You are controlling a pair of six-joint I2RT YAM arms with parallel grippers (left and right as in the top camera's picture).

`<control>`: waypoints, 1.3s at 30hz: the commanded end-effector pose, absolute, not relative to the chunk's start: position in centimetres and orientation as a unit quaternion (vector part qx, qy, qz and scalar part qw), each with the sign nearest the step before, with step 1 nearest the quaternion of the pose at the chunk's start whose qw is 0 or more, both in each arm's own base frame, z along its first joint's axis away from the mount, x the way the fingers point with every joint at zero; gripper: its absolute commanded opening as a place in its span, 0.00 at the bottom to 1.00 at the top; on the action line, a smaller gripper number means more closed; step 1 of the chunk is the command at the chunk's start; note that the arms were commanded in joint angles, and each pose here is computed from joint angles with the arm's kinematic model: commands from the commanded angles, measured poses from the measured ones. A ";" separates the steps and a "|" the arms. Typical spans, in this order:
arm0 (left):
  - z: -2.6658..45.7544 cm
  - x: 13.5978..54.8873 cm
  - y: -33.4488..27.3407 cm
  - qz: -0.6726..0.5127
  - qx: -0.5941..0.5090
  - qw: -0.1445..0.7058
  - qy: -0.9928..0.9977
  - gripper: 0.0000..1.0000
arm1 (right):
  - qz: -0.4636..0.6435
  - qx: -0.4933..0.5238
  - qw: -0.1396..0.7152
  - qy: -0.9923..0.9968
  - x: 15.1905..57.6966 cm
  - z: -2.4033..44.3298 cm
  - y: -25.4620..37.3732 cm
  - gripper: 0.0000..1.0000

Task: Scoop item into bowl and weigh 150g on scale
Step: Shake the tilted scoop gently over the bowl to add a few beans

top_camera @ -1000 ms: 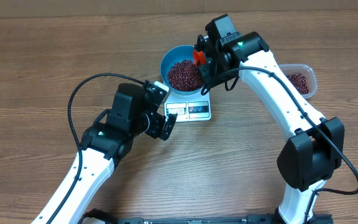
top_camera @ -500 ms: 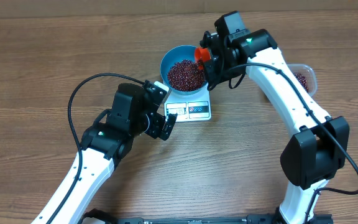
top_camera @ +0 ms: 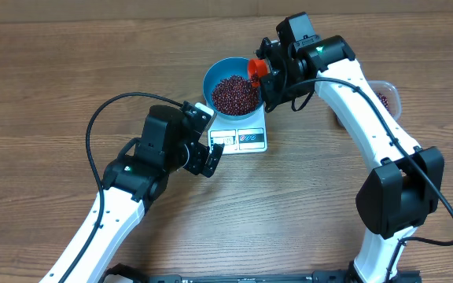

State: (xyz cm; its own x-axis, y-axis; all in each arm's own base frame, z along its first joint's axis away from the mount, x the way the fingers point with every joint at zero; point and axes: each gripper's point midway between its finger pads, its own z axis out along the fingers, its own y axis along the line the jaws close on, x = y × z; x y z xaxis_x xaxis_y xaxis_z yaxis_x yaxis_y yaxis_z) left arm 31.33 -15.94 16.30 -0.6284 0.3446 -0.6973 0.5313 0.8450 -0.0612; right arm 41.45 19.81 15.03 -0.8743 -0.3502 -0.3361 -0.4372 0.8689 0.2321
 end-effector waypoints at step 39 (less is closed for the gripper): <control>17.0 31.7 -16.1 -0.136 0.248 0.362 0.888 0.99 | 0.168 -0.205 0.186 0.946 42.0 18.4 20.8 0.04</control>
